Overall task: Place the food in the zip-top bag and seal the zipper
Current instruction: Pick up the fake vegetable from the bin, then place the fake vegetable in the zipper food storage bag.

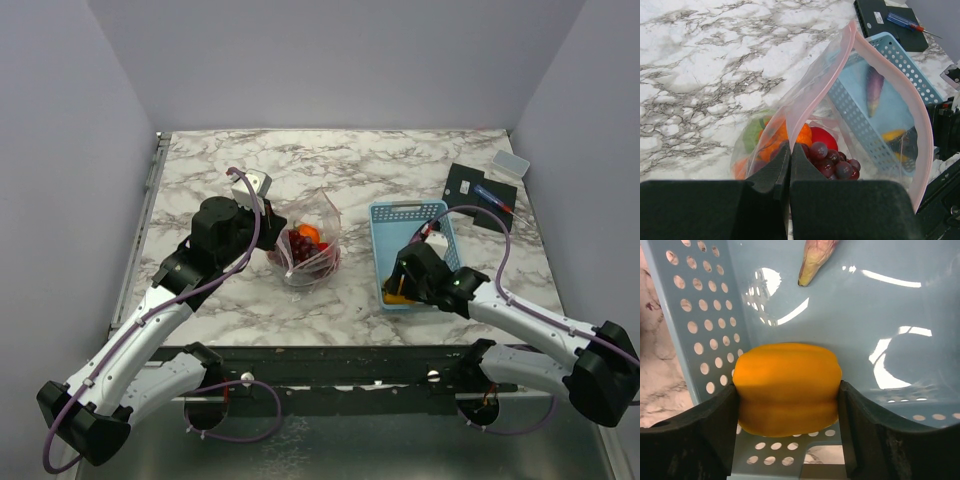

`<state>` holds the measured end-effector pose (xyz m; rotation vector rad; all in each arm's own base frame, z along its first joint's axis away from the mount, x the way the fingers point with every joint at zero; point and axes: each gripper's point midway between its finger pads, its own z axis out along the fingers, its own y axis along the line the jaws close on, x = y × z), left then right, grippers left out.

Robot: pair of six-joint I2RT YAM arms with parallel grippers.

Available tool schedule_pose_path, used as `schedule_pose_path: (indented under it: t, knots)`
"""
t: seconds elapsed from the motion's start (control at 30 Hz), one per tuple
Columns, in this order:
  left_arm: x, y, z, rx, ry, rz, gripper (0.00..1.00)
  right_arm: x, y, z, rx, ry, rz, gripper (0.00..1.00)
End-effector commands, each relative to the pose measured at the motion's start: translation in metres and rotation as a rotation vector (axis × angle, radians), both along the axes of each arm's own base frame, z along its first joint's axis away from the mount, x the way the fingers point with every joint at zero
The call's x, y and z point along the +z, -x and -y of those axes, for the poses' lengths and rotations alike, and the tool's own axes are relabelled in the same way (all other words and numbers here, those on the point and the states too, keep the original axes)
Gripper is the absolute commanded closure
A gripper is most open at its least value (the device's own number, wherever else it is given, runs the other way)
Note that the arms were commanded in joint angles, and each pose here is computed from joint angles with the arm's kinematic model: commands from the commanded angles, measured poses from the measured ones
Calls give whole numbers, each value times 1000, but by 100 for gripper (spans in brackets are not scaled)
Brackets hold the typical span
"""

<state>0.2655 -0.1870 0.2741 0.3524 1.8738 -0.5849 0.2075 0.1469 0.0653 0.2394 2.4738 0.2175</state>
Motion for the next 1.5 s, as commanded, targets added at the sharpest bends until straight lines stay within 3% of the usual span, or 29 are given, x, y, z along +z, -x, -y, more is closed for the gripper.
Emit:
schedule_pose_path:
  t: [0.0,0.13,0.5,1.2,1.47]
  knots:
    - [-2,-1,0,-3,1,1,100,16,-4,9,-13,33,35,50]
    - [-3,-1,1,-7,3,-1,100,40,-9,15,-23,49,87,59]
    - [0,0,1,-7,8,3,100,110,-26,23,-9,77,234,61]
    - [-3,0,1,-9,3,-7,100,287,-31,-80,545,-253,607,64]
    - [-2,0,1,-8,5,-4,100,322,-24,-120,706,-370,664,64]
